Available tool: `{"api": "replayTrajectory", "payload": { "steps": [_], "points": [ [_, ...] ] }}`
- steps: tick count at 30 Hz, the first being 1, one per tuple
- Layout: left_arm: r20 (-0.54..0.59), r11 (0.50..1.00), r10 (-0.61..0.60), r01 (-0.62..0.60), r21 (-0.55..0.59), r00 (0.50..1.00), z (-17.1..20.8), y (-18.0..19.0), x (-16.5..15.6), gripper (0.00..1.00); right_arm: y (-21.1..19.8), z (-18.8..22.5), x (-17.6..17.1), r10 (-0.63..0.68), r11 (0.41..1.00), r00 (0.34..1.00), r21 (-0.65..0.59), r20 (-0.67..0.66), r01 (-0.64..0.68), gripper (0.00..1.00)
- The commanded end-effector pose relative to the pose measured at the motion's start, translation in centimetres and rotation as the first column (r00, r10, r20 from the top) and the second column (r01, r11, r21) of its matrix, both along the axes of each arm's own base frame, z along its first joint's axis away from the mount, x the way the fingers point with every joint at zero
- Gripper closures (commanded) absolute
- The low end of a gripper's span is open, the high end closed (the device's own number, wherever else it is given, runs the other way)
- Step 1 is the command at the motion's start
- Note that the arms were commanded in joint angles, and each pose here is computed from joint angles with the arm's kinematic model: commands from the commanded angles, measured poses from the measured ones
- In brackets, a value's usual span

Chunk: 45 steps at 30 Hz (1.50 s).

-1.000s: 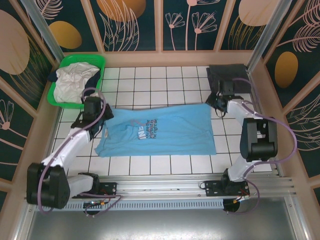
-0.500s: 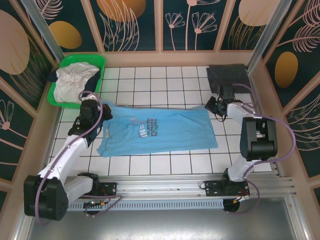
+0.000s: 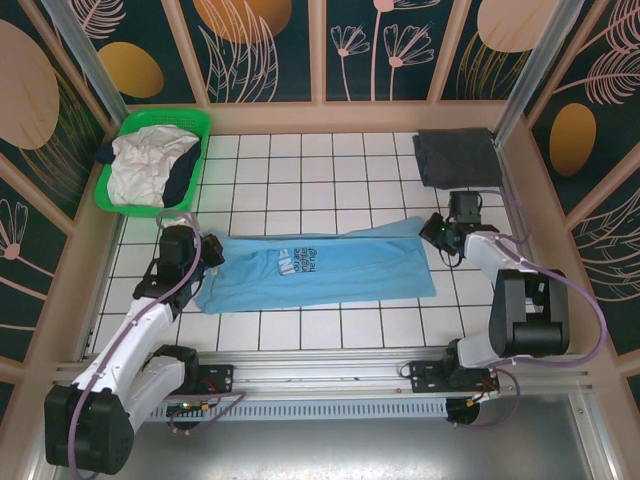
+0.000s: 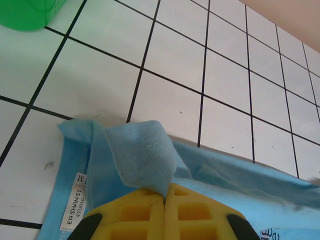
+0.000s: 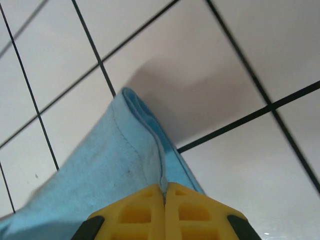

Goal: Fold and stack the t-shirts

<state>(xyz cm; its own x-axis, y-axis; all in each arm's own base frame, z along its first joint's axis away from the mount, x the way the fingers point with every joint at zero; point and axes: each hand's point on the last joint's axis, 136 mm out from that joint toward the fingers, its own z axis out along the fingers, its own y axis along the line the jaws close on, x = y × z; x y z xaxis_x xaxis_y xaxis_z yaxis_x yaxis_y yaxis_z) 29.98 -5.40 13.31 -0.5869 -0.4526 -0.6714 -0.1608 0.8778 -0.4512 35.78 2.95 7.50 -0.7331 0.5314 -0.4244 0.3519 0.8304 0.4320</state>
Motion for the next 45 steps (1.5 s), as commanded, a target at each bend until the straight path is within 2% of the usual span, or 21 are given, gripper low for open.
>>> {"api": "replayTrajectory", "payload": {
  "steps": [1,6,12,16,19,25,32,39,45],
  "points": [
    [0.013,1.000,-0.014,0.014,0.003,1.000,0.9,-0.2,0.8,1.00,-1.1,2.3,0.1,-0.021,0.999,0.998,-0.027,0.051,0.023,1.00],
    [0.044,0.998,0.021,-0.024,0.054,0.999,1.4,0.9,0.6,1.00,-2.0,2.5,-0.6,-0.048,0.999,0.997,-0.020,0.068,0.049,1.00],
    [0.084,0.997,0.007,-0.014,0.077,0.996,3.2,0.4,4.4,1.00,-1.6,4.3,3.4,-0.030,0.999,0.992,0.019,0.119,0.028,1.00],
    [0.109,0.996,-0.008,-0.001,0.087,0.994,4.9,0.1,5.8,1.00,-1.7,4.2,4.4,-0.025,1.000,0.994,0.018,0.105,0.023,1.00],
    [0.105,0.996,-0.014,0.005,0.084,0.994,4.7,0.1,5.1,1.00,-1.7,3.2,3.4,-0.025,1.000,0.996,0.014,0.085,0.024,1.00],
    [0.021,0.999,-0.024,0.023,0.030,0.999,0.9,-0.3,2.5,1.00,-1.4,-0.4,-0.4,-0.023,1.000,1.000,0.019,0.005,0.023,1.00],
    [-0.058,0.999,0.039,-0.040,-0.015,0.998,-3.0,0.4,-0.3,1.00,-1.3,-3.4,-3.8,-0.022,1.000,0.997,0.012,-0.077,0.023,1.00],
    [-0.100,0.998,0.068,-0.066,0.019,0.993,-4.7,1.2,-1.4,1.00,-1.7,-3.2,-4.5,-0.023,1.000,0.997,-0.017,-0.078,0.022,1.00],
    [-0.080,0.998,0.061,-0.060,0.009,0.995,-4.3,1.0,-1.1,1.00,-1.7,-2.1,-3.6,-0.023,1.000,0.999,-0.017,-0.038,0.022,1.00]
  ]
}}
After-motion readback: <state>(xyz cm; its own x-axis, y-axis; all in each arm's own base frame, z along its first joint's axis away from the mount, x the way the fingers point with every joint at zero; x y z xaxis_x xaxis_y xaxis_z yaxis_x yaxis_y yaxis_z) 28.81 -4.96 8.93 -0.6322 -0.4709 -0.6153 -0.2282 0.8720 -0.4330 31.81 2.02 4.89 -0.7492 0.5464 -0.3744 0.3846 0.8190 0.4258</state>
